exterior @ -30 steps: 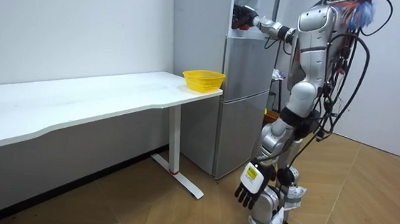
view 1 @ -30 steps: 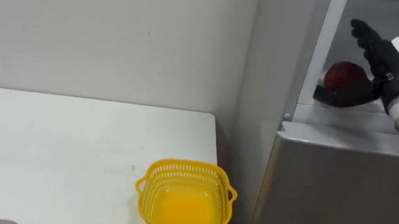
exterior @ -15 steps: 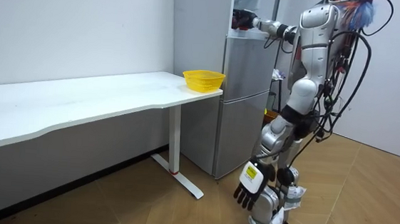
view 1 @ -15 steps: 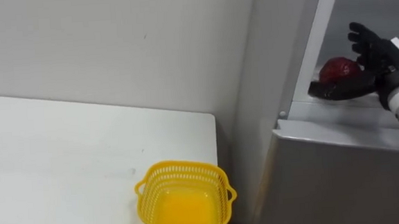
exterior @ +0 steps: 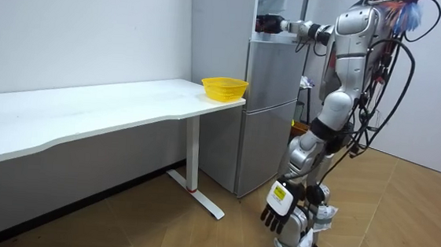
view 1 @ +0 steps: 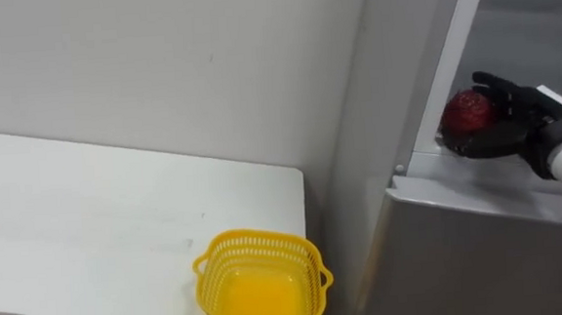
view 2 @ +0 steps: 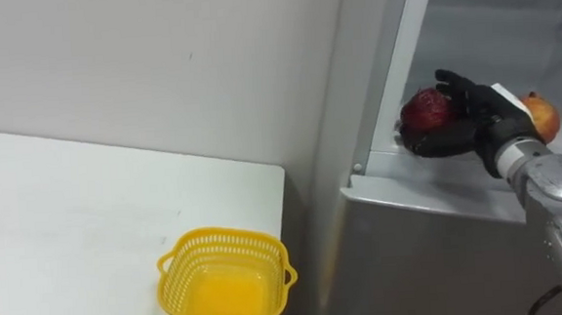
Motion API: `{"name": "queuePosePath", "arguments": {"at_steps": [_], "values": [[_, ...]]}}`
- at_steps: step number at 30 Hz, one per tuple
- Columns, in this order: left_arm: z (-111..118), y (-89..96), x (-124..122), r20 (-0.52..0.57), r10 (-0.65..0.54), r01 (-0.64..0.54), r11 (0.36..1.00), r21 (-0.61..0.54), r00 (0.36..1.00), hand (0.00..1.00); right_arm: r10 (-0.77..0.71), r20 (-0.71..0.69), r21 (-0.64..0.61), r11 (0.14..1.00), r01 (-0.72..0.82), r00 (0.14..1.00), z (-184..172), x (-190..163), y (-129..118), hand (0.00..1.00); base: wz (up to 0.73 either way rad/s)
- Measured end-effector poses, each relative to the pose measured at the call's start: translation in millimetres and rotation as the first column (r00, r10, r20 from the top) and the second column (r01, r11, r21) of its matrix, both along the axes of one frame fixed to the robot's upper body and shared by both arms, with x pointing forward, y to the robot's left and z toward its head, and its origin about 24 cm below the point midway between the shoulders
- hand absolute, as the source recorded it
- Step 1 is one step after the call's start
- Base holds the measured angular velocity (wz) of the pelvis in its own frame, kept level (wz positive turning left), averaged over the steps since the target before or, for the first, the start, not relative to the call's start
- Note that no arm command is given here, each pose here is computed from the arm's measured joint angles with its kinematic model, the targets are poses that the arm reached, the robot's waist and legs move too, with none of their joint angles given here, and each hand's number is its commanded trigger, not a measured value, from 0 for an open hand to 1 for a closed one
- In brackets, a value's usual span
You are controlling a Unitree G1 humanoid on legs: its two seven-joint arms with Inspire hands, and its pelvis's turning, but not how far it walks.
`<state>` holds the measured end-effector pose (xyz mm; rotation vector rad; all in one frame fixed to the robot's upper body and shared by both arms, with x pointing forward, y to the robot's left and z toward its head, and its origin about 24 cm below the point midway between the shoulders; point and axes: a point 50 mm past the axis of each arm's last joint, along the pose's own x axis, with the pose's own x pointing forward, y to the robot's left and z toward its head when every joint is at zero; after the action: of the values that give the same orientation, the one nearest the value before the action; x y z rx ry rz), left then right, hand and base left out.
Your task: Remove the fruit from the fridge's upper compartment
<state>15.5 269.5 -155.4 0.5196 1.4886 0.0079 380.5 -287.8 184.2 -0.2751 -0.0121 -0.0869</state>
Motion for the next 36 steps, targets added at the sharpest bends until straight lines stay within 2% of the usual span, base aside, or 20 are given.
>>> {"name": "queuePosePath", "arguments": {"at_steps": [20, 25, 30, 36], "values": [[0, 0.3, 7, 0.01, -0.008, 0.008, 1.0, 0.002, 1.0, 0.0, -0.014, 0.034, -0.01, 1.0, 0.014, 0.999, 12, 0, -2, 1.0, 0.0], [0, -1.1, 8, 0.014, -0.023, 0.022, 1.0, 0.004, 1.0, 0.0, -0.015, 0.087, -0.027, 1.0, 0.017, 0.996, 20, -2, 8, 1.0, -0.02], [1, 0.4, 12, 0.058, -0.033, 0.031, 0.999, 0.04, 0.998, 0.0, -0.029, 0.185, -0.069, 0.997, 0.042, 0.982, 17, -19, 21, 1.0, -0.01], [-1, -5.8, 16, 0.09, -0.044, 0.04, 0.998, 0.04, 0.995, 0.0, -0.044, 0.308, 0.011, 0.999, 0.043, 0.95, -1, -53, 50, 1.0, -0.15]]}}
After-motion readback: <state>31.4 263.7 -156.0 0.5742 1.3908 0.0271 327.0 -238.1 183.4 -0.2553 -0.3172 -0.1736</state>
